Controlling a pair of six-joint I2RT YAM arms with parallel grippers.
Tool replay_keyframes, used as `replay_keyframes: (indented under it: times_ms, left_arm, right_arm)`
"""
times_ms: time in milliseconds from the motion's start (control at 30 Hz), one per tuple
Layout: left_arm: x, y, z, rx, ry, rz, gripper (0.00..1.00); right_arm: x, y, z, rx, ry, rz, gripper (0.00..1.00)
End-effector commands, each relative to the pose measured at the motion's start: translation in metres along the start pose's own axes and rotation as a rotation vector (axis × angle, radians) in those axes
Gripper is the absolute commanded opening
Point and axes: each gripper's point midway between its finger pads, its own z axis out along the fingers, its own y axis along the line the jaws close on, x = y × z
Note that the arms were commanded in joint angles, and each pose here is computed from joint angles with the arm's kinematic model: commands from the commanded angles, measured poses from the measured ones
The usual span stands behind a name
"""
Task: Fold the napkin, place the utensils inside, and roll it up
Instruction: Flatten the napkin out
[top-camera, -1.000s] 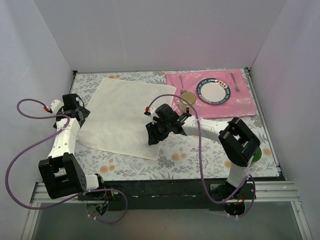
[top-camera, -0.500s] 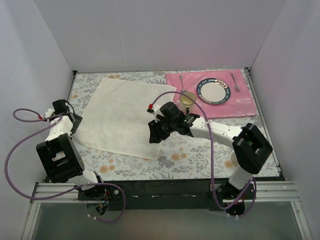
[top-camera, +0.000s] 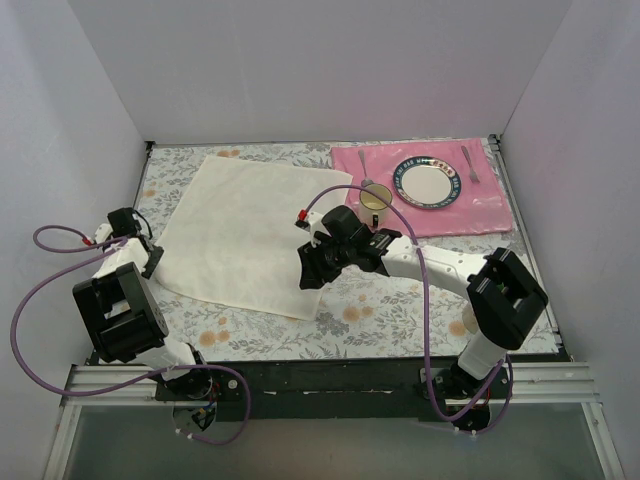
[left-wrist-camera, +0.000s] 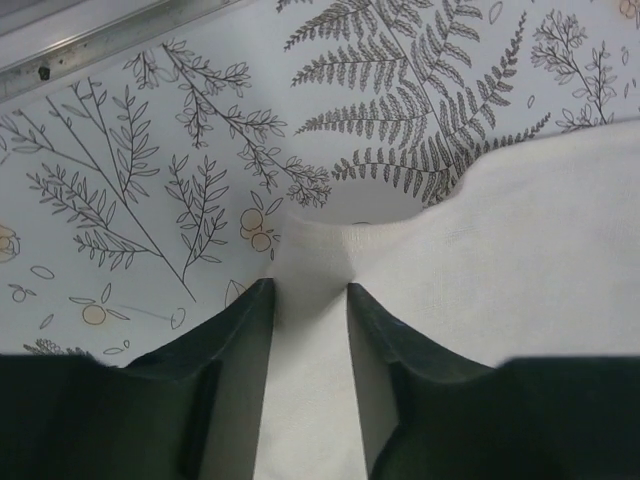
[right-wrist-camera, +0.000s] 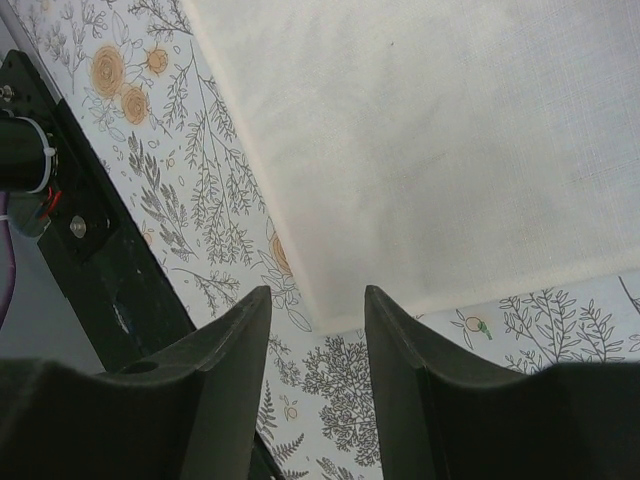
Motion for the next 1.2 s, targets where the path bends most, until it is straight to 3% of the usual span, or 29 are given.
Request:
replay_keyframes:
  times_ms: [0,67,200,400,467,500,533,633,700,733,800,833,900,967,1167]
  left_arm:
    - [-0.018,-0.02,-0.01,0.092,-0.045,0.007,0.24]
    - [-0.021,-0.022,-0.018,0.083,-0.062,0.01,0.07]
    - [-0.03,-0.023,-0.031,0.061,-0.085,0.009,0.0]
    - [-0.035,-0.006,-0.039,-0.115,-0.134,0.012,0.08]
    - [-0.051,0.016,-0.045,-0.26,-0.195,0.011,0.27]
    - [-0.057,0.022,-0.048,-0.307,-0.218,0.015,0.44]
    - [-0.066,0.028,-0.058,-0.352,-0.245,0.011,0.73]
    - [-0.082,0.007,-0.081,-0.254,-0.296,-0.007,0.83]
    - [-0.07,-0.023,-0.089,-0.104,-0.25,0.076,0.83]
    - [-0.068,-0.058,-0.092,0.049,-0.26,0.124,0.81]
    - [-0.028,-0.105,-0.093,0.324,-0.063,0.249,0.72]
    - [-0.016,-0.117,-0.091,0.381,-0.001,0.279,0.67]
    - [0.003,-0.141,-0.075,0.448,0.105,0.337,0.55]
    - [0.01,-0.152,-0.064,0.435,0.11,0.397,0.49]
    - [0.027,-0.166,-0.024,0.408,0.175,0.36,0.44]
  right_arm:
    - [-0.012,0.009,-0.01,-0.03,-0.053,-0.03,0.51]
    - [-0.012,0.01,-0.01,-0.031,-0.054,-0.029,0.51]
    - [-0.013,0.011,-0.01,-0.038,-0.055,-0.029,0.51]
    - [-0.011,0.011,-0.004,-0.049,-0.032,-0.016,0.51]
    - [-0.01,0.011,-0.004,-0.054,-0.025,-0.009,0.51]
    - [-0.009,0.012,-0.004,-0.057,-0.022,-0.007,0.5]
    - [-0.007,0.012,-0.003,-0.056,-0.02,-0.004,0.51]
    - [-0.006,0.008,0.002,-0.05,-0.012,0.006,0.51]
    - [-0.007,0.006,0.005,-0.042,-0.007,0.014,0.51]
    - [-0.006,0.004,0.009,-0.039,0.004,0.021,0.51]
    - [-0.011,0.002,0.011,-0.022,0.006,0.033,0.51]
    - [-0.008,-0.003,0.014,0.002,0.021,0.051,0.51]
    - [-0.016,-0.019,0.013,0.118,0.005,0.107,0.51]
    - [-0.024,-0.033,0.011,0.211,-0.023,0.142,0.51]
    - [-0.048,-0.045,0.0,0.308,-0.081,0.179,0.51]
